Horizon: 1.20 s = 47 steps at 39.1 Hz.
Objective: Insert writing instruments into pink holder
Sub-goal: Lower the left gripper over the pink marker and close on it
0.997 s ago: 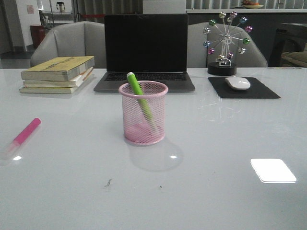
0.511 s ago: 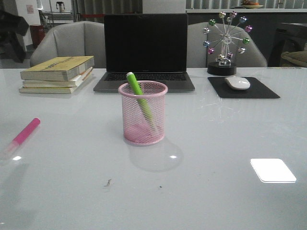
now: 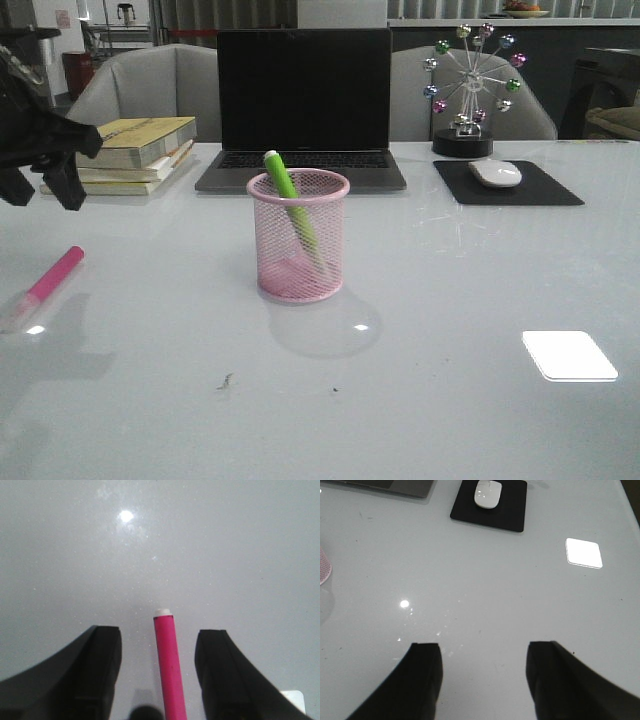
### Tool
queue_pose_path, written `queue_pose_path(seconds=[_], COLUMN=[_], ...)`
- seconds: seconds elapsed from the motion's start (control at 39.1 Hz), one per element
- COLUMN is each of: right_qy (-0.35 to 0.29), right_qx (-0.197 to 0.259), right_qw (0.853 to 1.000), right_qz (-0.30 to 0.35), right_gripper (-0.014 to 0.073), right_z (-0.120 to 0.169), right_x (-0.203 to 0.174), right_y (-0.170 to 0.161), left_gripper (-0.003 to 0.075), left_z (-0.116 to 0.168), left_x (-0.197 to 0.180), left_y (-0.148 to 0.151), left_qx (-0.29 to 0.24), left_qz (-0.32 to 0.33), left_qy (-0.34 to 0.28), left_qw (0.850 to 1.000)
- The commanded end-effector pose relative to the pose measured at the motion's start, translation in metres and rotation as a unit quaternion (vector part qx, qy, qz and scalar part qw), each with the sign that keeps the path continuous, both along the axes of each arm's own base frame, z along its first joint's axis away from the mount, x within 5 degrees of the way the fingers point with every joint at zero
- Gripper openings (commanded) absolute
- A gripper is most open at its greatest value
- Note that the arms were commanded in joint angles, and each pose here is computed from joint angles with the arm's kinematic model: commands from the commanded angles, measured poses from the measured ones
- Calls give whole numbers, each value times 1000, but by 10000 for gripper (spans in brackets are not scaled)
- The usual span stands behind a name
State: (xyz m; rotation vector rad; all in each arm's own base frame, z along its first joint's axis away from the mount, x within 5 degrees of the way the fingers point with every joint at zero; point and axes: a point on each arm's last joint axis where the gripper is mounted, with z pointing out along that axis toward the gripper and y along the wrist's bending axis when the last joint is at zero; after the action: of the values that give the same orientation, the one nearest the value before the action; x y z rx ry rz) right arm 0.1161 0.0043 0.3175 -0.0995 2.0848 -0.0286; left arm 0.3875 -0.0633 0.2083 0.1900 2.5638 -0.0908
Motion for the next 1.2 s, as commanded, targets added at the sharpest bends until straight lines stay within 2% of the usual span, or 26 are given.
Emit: queue_pose_path(seconds=[0.0, 0.33, 1.18], right_qy=[-53, -53, -53], right_qx=[-2, -2, -2], right_qw=[999, 999, 999], right_qz=[0, 0, 0], right_gripper=[487, 487, 487], right_z=[15, 15, 15], right_x=[3, 3, 3], right_y=[0, 0, 0], left_gripper=[404, 404, 404], left_z=[18, -12, -35], left_x=[5, 5, 7], left_y=[-4, -5, -6], left_qx=[-16, -15, -11], left_qz=[5, 9, 10], left_qy=[-32, 39, 73], left_qw=[999, 999, 997])
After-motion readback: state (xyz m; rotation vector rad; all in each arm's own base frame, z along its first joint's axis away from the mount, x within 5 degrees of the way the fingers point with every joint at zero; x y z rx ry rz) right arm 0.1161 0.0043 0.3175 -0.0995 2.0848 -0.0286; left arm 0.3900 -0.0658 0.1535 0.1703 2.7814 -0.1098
